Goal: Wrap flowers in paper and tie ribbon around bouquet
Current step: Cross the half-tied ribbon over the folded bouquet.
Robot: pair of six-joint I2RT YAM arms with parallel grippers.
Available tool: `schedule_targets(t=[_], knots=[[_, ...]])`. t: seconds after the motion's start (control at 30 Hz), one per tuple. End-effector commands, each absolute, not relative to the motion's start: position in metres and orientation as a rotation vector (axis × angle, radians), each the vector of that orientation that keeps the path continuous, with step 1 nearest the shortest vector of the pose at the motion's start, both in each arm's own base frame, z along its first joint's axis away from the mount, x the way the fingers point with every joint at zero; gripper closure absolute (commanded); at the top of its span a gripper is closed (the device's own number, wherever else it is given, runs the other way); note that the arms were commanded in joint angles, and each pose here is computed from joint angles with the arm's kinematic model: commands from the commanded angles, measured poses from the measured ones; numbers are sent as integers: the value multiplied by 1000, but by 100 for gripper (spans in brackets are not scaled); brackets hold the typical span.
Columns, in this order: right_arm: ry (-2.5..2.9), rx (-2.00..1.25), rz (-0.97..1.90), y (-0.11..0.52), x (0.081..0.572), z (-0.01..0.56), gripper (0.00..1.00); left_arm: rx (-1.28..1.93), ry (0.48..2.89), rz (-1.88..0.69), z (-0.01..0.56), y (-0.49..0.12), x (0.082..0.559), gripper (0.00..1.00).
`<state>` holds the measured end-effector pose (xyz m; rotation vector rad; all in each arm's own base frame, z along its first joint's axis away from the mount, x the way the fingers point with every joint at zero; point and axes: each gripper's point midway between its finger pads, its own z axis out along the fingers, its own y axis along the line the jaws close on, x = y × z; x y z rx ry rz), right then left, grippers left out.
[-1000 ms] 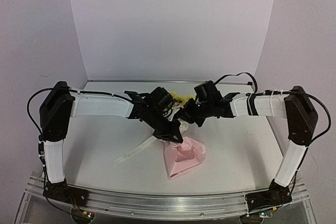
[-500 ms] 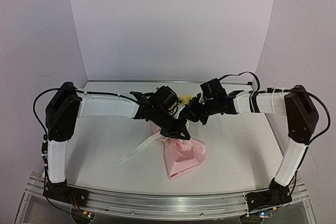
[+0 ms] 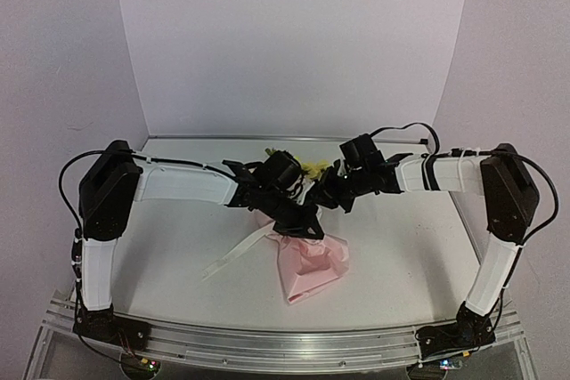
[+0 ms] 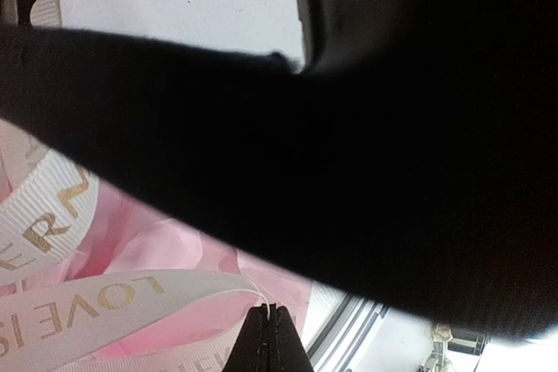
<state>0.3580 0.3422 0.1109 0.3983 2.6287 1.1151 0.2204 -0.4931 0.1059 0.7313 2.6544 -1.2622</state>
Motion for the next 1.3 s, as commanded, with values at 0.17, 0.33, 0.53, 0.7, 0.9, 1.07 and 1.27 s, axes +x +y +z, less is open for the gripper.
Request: schedule_targets(t=[0.17, 0.33, 0.53, 0.7, 0.9, 1.07, 1.27], knots=[[2340, 190, 1444, 380, 356, 213, 100, 857, 2543, -1317, 119, -482, 172, 100], [2338, 192, 1465, 380, 347, 215, 100, 813, 2514, -1301, 123, -473, 175, 100], [2349, 214, 1464, 382, 344, 209, 100, 744, 2481, -1298, 128, -463, 181, 100], [2347, 214, 1486, 392, 352, 210, 100, 770, 2492, -1320, 124, -471, 181, 100], [2383, 228, 1468, 395, 355, 195, 99, 758, 2480, -1268, 126, -475, 192, 96], [2402, 245, 1425, 389, 354, 187, 86, 674, 2457, -1248, 138, -466, 207, 74], [2417, 226, 1338, 377, 350, 191, 66, 607, 2433, -1229, 150, -444, 216, 62]])
